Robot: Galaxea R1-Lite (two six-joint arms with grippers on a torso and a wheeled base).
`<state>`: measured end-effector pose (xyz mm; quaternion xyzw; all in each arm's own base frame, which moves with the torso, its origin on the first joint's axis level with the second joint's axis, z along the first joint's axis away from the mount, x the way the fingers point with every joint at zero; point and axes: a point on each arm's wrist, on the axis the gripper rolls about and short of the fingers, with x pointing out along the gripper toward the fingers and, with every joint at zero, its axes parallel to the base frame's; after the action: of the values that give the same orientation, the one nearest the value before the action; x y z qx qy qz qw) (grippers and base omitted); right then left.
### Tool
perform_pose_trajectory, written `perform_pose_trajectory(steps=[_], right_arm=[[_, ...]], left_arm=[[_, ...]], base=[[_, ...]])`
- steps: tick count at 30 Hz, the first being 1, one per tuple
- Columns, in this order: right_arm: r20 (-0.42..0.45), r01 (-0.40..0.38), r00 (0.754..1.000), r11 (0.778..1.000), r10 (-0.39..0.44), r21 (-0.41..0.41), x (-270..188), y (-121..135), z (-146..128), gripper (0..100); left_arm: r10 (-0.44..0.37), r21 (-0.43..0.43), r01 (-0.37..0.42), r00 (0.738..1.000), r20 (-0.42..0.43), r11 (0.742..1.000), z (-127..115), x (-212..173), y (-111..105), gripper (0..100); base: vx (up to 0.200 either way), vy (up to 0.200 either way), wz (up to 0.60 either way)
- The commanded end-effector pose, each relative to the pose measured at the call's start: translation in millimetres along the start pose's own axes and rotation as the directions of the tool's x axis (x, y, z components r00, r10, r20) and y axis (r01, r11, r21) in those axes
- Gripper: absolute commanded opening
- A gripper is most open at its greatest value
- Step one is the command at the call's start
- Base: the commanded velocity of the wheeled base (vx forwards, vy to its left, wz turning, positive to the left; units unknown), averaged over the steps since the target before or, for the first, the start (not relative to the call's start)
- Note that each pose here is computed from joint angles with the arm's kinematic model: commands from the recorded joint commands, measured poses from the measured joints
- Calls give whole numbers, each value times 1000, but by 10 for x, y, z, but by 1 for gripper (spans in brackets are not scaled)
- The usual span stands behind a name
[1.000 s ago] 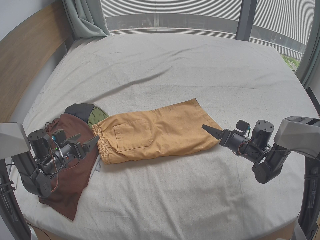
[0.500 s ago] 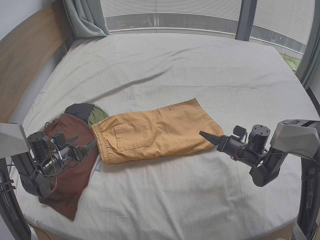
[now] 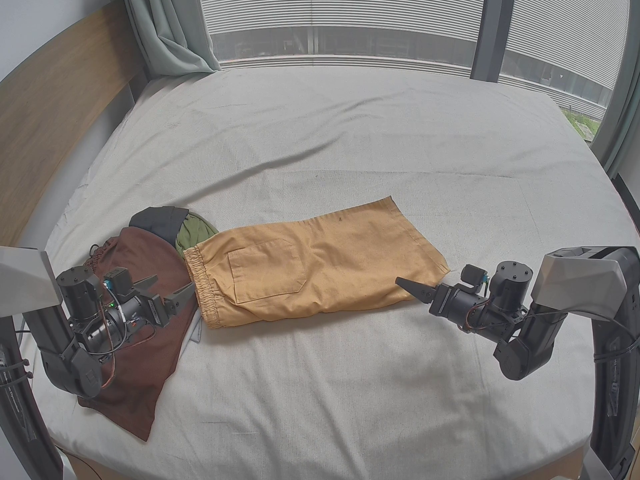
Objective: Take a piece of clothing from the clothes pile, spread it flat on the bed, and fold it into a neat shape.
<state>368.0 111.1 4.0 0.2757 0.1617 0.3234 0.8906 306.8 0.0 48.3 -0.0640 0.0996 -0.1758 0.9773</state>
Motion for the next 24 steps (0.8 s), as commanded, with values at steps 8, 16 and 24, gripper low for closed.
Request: perform_pose_trajectory(steps=[8, 16, 24], right_arm=[[-48, 29, 998, 999, -27, 28, 88, -196, -238, 100], [-56, 29, 998, 999, -27, 35, 188, -285, -343, 100], [-17, 20, 1000, 998, -19, 62, 375, -208, -382, 100]], left_arm=[[3, -4, -3, 1000, -9, 1000, -33, 7, 10, 100], [3, -4, -3, 1000, -11, 1000, -36, 10, 12, 100], [3, -4, -3, 1000, -9, 1000, -36, 14, 14, 100]], base=[[0, 0, 0], [0, 0, 0], [0, 0, 0]])
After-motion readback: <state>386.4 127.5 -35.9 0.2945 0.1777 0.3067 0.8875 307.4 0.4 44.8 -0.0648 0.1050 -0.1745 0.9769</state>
